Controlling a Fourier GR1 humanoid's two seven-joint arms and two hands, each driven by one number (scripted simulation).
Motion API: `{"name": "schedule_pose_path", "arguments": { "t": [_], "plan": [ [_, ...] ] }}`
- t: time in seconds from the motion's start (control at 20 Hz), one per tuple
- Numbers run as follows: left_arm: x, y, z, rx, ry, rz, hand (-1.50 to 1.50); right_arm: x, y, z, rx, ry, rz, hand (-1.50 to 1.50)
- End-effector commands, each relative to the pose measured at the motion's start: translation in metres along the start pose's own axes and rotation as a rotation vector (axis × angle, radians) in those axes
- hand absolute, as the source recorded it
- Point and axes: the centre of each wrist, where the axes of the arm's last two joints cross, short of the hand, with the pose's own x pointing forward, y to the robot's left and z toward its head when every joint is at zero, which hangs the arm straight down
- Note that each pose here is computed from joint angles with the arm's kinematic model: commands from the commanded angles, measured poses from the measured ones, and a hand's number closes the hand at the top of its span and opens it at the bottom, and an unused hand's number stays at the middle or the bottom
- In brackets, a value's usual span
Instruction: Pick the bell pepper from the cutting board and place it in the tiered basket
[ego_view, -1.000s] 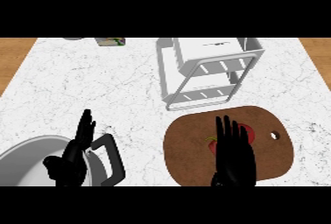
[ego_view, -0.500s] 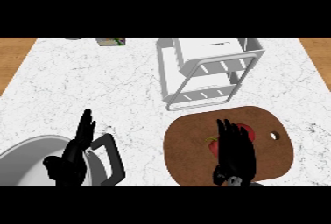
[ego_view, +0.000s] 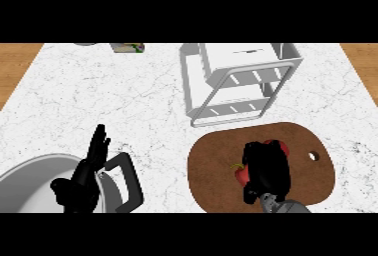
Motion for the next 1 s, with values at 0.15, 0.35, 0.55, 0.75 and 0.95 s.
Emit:
{"name": "schedule_pose_path", "arguments": {
  "t": [0.15, 0.35, 0.55, 0.75, 0.95],
  "plan": [
    [-0.016, 0.030, -0.021, 0.086, 0.143, -0.099, 0.00, 0.001, -0.002, -0.007, -0.122, -0.061, 0.098, 1.50],
    [-0.032, 0.010, 0.007, 0.076, 0.132, -0.088, 0.00, 0.033, 0.001, 0.002, -0.093, 0.236, -0.131, 1.50],
    [-0.021, 0.024, 0.011, 0.090, 0.125, -0.075, 0.00, 0.000, 0.001, -0.008, -0.042, 0.667, -0.327, 1.50],
    [-0.021, 0.027, 0.011, 0.079, 0.124, -0.089, 0.00, 0.007, -0.029, -0.008, -0.190, 0.735, -0.486, 1.50],
    [-0.021, 0.025, 0.014, 0.089, 0.139, -0.079, 0.00, 0.009, -0.073, -0.003, -0.390, 0.718, -0.625, 1.50]
  ]
}}
